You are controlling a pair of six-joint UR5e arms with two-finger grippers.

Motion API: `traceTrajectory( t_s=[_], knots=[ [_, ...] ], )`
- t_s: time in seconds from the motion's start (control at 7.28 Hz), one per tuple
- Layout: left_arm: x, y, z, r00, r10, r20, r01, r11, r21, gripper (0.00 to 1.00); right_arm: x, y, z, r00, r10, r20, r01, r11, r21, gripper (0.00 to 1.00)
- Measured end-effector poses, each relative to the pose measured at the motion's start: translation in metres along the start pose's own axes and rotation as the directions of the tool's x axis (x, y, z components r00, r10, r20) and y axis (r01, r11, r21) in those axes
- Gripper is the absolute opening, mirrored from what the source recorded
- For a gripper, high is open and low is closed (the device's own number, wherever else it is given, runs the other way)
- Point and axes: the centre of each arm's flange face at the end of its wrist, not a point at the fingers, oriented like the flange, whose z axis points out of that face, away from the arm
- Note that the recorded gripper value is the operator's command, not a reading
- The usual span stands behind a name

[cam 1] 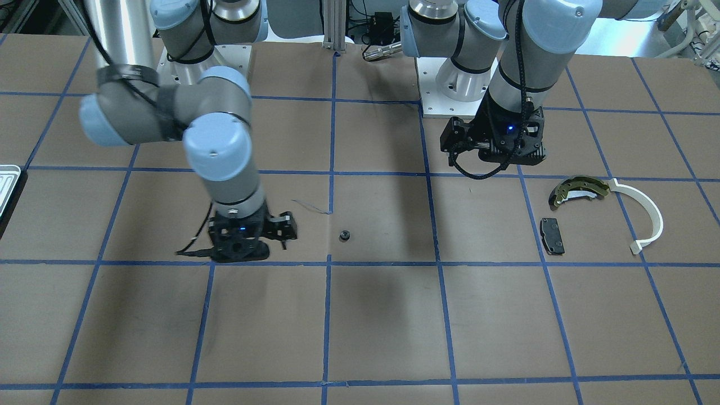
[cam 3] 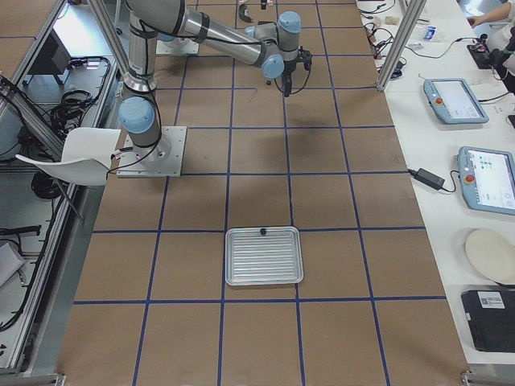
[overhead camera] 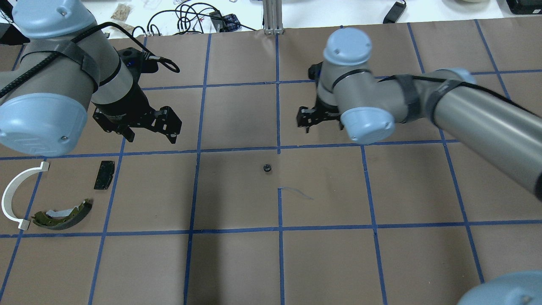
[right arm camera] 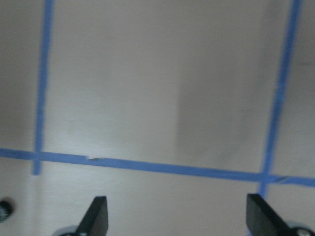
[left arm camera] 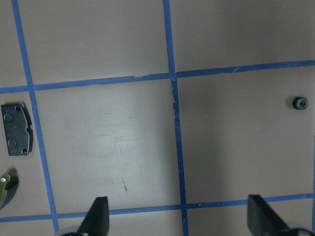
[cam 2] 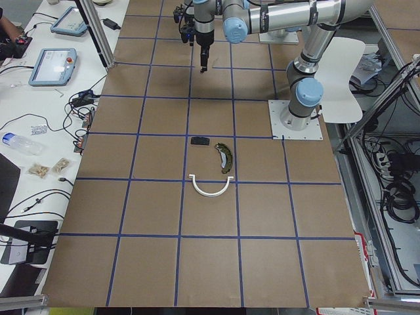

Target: Place bearing gear from tray to pile

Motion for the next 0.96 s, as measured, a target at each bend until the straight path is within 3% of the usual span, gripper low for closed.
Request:
traceTrajectory(
  t_s=[0.14,0.41,0.69,0.82,0.96],
  knots=[
    [0.013,-0.005,0.01,1.0,0.012,0.0,-0.012,1.0,-0.013,1.0,0.089,-0.003,-0.018,0.993,-0.115,-0.012,0.115,0.993,-0.004,1.0],
    [0.063,-0.022,0.042,0.999,0.044,-0.008,-0.044,0.999,-0.008,1.0,0.254,0.019,-0.036,0.959,-0.279,-0.049,0.279,0.96,-0.014,1.0],
    [0.128,-0.035,0.084,0.996,0.08,-0.027,-0.08,0.997,0.004,1.0,0.385,0.071,-0.039,0.913,-0.405,-0.059,0.403,0.914,-0.041,1.0],
    [0.156,-0.037,0.107,0.995,0.095,-0.04,-0.095,0.996,0.002,1.0,0.439,0.105,-0.035,0.881,-0.471,-0.046,0.468,0.882,-0.063,1.0],
    [0.175,-0.04,0.127,0.993,0.107,-0.049,-0.107,0.994,0.004,1.0,0.485,0.137,-0.027,0.863,-0.505,-0.031,0.502,0.862,-0.078,1.0]
  ],
)
